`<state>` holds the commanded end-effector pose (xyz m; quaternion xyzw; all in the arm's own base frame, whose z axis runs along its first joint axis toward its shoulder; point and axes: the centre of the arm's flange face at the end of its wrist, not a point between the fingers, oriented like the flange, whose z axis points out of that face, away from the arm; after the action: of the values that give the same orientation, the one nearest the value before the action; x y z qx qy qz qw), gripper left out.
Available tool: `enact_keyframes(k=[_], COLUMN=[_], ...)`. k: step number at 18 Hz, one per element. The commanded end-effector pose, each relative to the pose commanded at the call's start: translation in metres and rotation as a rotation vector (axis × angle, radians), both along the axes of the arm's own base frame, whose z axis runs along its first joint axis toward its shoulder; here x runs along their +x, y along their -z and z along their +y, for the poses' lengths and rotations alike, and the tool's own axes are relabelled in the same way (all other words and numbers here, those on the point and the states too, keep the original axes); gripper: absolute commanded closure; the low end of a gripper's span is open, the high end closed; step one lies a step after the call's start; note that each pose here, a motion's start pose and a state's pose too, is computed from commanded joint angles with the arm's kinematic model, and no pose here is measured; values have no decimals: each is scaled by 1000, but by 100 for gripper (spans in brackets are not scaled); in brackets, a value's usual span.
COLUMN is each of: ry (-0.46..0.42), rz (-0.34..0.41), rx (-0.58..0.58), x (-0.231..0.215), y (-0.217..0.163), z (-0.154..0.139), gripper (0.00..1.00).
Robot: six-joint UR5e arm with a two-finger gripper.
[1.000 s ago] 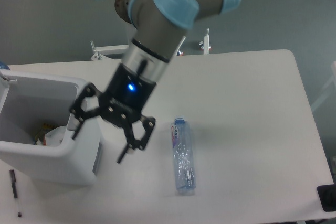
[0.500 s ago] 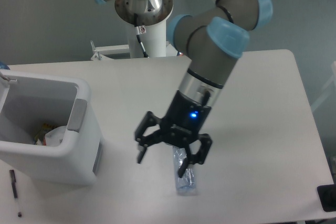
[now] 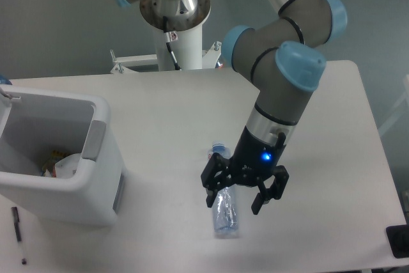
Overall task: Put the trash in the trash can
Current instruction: 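Move the open gripper over the clear plastic water bottle, then lower the gripper around the bottle's end and close on it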
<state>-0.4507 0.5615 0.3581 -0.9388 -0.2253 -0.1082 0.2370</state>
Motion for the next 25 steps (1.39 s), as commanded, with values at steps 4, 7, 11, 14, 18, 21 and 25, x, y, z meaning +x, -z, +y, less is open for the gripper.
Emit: enact_keyframes(k=[4,7,11,14,18,21,25], ry=[31,79,93,91,93,105,116], rz=[57,85,147,182,205,236,267], rx=[-139,-192,-295,-343,-383,-441,-519], x=[18,29,38,39,40,45,51], y=[40,58,77,83,93,108,135], z=[25,35,43,44,47,54,62], gripper=[0,0,0,0,0,0,0])
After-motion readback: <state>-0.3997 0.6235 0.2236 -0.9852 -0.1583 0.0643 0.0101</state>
